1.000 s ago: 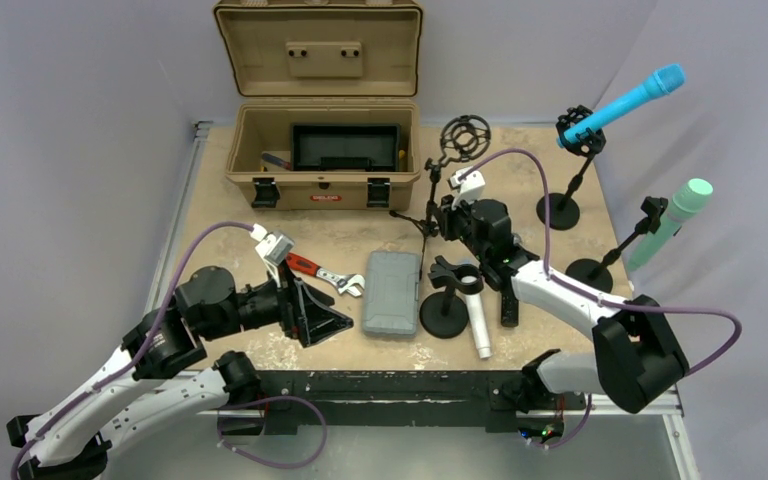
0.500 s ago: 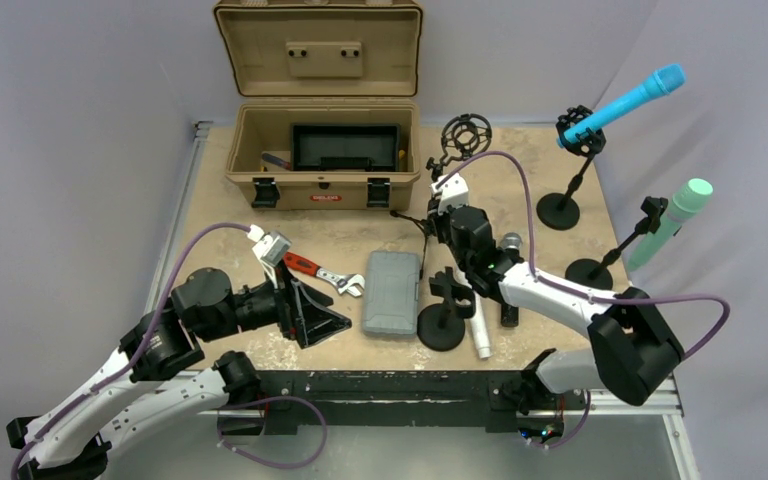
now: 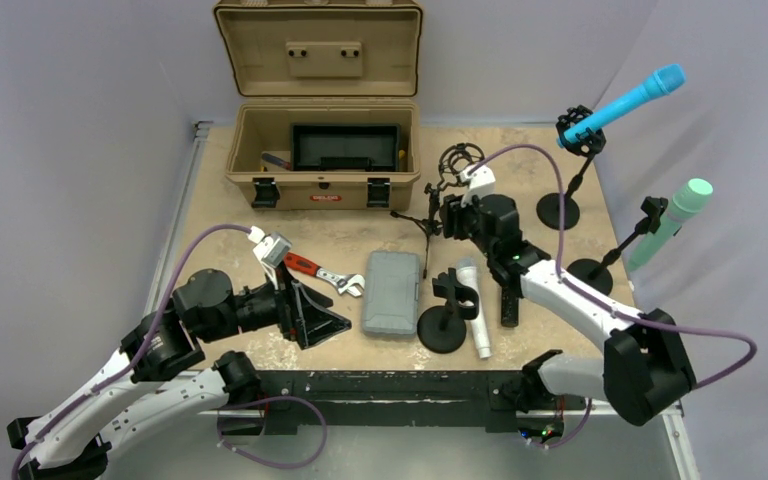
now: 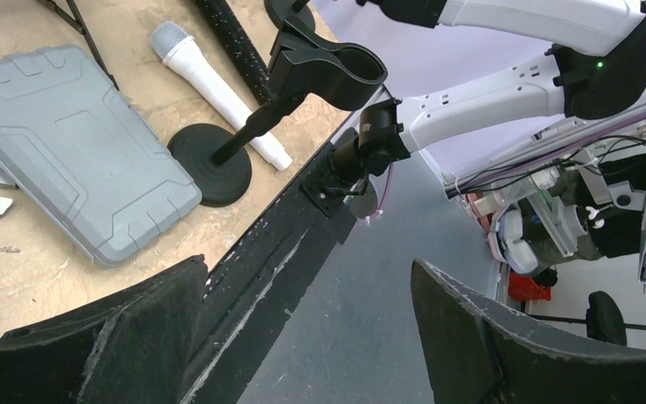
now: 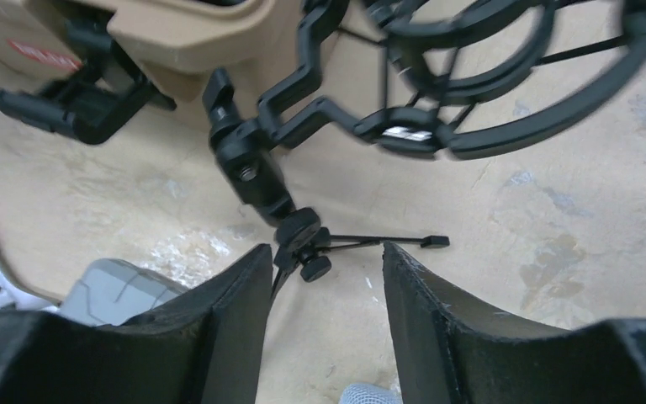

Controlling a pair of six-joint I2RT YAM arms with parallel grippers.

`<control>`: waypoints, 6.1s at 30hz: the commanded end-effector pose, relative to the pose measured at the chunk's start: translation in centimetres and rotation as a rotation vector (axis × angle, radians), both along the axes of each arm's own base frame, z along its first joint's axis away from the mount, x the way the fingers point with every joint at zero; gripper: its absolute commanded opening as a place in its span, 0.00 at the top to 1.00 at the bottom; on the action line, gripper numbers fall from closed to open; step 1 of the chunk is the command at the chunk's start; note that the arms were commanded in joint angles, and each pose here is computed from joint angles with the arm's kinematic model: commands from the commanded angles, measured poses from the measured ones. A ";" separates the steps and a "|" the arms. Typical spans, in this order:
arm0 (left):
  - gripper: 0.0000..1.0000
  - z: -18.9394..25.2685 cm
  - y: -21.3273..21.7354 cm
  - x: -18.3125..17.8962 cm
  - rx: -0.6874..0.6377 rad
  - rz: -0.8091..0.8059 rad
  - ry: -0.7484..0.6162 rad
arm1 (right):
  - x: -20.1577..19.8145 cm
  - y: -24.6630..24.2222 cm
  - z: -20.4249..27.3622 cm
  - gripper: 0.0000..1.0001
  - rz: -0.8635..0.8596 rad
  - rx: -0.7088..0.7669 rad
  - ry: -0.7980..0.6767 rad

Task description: Remove the microphone from the stand

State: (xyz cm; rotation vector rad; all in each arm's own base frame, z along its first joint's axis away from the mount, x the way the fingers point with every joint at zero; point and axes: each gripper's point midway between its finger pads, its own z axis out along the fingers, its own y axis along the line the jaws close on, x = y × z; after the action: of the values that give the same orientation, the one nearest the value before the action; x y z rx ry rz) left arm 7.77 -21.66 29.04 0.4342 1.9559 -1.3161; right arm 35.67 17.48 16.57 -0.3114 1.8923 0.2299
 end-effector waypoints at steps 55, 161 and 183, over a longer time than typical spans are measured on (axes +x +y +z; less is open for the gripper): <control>0.10 1.4 1.4 -0.8 -0.009 0.008 -0.027 | 4.3 -29.4 28.1 0.41 -0.965 0.395 -0.162; 0.10 0.9 -1.5 0.1 0.004 -0.053 -0.002 | -5.3 -8.9 -11.4 0.67 -0.365 -0.219 0.782; 0.11 0.8 -1.9 0.2 0.005 -0.066 -0.012 | -1.7 -11.0 16.3 0.54 -0.456 0.023 0.152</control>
State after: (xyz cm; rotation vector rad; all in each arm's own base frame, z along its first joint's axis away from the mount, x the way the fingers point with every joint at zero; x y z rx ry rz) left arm 7.95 -23.47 28.92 0.4994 2.0023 -1.3322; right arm 33.21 9.16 23.81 0.0484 2.2849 0.0456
